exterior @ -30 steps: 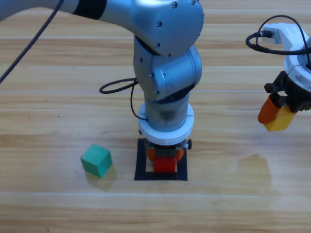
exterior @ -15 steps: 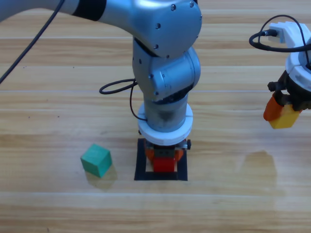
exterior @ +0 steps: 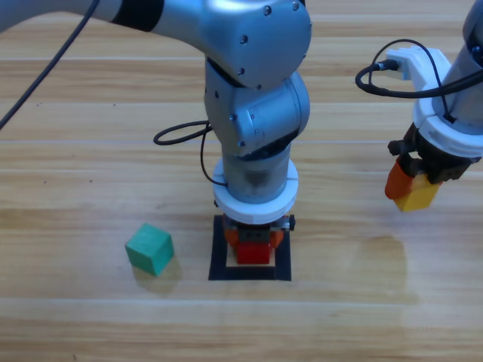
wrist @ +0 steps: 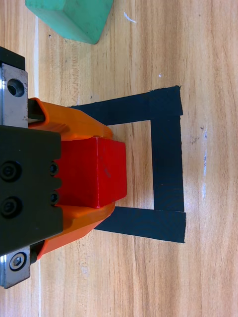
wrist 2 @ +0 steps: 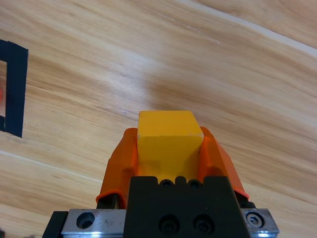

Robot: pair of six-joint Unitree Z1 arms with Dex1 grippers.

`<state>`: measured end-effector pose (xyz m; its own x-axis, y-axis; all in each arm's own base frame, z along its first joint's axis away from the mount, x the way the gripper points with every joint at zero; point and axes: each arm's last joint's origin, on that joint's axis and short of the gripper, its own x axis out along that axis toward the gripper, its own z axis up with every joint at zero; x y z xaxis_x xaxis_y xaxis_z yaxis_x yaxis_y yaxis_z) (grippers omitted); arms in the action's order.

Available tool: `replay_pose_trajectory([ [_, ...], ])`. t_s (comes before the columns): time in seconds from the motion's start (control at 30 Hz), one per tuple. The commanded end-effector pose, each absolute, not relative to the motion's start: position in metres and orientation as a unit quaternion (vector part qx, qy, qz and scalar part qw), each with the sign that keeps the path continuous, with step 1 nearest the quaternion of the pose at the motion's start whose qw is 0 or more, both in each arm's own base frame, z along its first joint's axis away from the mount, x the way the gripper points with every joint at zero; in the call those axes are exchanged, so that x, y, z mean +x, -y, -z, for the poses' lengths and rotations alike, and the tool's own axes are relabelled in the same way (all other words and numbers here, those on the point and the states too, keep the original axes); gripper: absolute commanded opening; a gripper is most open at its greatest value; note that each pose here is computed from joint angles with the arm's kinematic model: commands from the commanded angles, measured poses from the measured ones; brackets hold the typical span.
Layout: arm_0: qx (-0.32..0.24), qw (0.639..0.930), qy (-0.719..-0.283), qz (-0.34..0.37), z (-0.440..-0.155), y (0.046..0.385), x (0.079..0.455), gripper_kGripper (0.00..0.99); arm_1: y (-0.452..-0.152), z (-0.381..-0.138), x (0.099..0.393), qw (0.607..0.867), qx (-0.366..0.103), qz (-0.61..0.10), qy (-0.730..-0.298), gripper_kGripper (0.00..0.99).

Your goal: Stack the blocks in the rectangular block: red at the bottom, yellow in the middle, green on top

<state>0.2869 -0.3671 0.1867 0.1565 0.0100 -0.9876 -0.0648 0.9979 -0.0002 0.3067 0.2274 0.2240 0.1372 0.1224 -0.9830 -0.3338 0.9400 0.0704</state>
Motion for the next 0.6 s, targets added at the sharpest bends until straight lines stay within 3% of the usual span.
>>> replay_pose_trajectory([
  [0.03,-0.004,0.747,-0.663,-0.058,-0.1499,0.3587,0.2978,0.149,-0.2465,-0.2015,0.3068,0.740,-0.106,-0.149,-0.647,0.000],
  [0.37,-0.017,0.749,-0.659,-0.063,-0.1571,0.3570,0.2964,0.446,-0.2462,-0.2019,0.3074,0.741,-0.103,-0.147,-0.647,0.000],
  [0.6,-0.020,0.750,-0.658,-0.064,-0.1574,0.3604,0.2928,0.747,-0.2469,-0.2023,0.3075,0.742,-0.103,-0.147,-0.645,0.000],
])
